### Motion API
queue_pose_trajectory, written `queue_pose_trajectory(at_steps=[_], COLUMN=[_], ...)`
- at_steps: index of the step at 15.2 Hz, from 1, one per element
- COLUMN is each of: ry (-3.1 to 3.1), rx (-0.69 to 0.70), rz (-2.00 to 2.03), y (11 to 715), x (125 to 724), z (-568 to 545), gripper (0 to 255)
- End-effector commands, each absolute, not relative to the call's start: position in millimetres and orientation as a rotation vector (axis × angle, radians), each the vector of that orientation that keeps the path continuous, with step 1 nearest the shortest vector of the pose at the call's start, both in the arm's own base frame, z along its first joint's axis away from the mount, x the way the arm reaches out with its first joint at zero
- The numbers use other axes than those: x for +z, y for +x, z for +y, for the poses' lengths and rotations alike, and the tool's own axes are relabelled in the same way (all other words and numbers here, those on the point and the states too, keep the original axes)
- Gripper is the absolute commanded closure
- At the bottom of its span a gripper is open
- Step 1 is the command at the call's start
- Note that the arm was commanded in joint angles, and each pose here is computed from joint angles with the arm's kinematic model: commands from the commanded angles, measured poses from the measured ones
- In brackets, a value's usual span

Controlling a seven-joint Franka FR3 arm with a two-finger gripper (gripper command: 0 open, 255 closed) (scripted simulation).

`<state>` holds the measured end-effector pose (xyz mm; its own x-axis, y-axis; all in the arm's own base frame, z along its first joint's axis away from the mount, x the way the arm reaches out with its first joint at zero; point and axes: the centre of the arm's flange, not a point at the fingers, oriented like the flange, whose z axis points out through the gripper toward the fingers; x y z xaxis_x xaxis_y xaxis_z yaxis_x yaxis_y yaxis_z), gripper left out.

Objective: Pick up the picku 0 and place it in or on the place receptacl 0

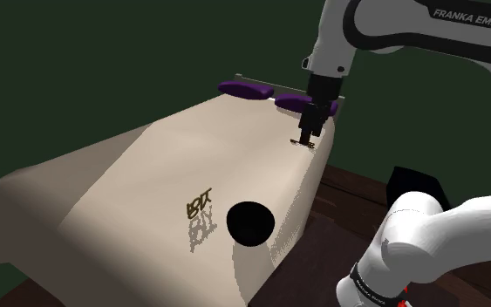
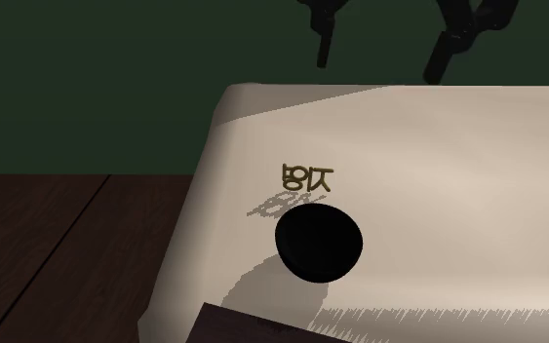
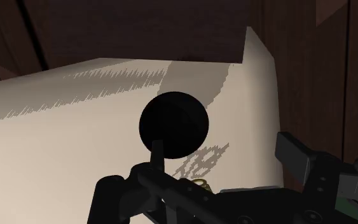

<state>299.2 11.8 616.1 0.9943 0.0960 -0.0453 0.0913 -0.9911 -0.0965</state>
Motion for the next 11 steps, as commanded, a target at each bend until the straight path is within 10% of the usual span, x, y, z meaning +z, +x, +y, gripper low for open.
queue_pose_trajectory(at_steps=[1, 11], ry=[-3.043, -3.007], rx=[0.076, 0.097], rz=[-0.143, 0.406], y=[299, 370], x=[616, 529], z=[12, 76], gripper=[0, 0])
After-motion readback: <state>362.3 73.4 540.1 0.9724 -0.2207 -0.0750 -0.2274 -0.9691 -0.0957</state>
